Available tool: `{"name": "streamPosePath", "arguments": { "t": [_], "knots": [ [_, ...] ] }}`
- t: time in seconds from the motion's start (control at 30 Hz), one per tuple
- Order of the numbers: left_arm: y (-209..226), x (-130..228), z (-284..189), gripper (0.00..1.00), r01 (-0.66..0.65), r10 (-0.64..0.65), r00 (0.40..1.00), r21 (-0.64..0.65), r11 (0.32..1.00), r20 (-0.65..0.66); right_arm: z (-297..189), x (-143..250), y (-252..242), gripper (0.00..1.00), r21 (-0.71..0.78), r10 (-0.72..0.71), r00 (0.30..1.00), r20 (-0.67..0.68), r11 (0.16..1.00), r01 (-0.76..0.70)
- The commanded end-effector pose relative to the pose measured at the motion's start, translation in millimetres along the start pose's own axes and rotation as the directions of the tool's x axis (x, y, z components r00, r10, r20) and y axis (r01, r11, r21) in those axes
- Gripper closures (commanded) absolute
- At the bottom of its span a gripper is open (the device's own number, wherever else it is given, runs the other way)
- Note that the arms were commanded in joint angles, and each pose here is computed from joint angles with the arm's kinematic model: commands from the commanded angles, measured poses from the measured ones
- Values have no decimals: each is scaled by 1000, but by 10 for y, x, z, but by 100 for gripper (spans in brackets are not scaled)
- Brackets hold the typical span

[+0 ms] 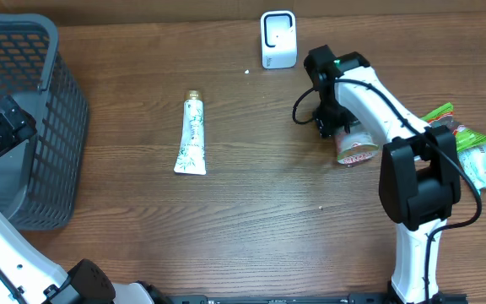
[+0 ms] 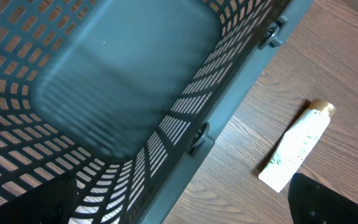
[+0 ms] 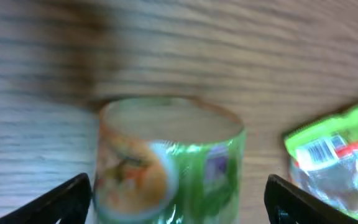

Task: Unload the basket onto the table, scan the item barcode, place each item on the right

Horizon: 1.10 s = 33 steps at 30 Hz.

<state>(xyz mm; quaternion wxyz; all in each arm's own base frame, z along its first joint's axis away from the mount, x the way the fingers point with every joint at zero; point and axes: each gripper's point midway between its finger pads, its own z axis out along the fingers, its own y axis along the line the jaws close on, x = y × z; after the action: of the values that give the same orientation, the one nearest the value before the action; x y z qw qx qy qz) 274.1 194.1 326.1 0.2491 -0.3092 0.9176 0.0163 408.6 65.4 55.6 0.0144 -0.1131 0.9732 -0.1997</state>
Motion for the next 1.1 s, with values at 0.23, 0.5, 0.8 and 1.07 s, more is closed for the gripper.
{"name": "streamPosePath", "arguments": {
  "t": [0.23, 0.5, 0.8, 1.07],
  "knots": [
    [-4, -6, -7, 0, -15, 15, 1000, 4, 1000, 3, -142, 221, -505, 14, 136, 284, 958, -37, 951, -277],
    [-4, -6, -7, 0, -15, 15, 1000, 4, 1000, 3, -22, 343, -564, 14, 43, 377, 917, -129, 926, -374],
    [-3, -6, -7, 0, -15, 15, 1000, 3, 1000, 3, 132, 399, -678, 15, 38, 353, 923, -152, 936, -351],
    [-4, -6, -7, 0, -15, 15, 1000, 4, 1000, 3, 220, 327, -601, 15, -95, 312, 937, -160, 940, -329]
  ]
}}
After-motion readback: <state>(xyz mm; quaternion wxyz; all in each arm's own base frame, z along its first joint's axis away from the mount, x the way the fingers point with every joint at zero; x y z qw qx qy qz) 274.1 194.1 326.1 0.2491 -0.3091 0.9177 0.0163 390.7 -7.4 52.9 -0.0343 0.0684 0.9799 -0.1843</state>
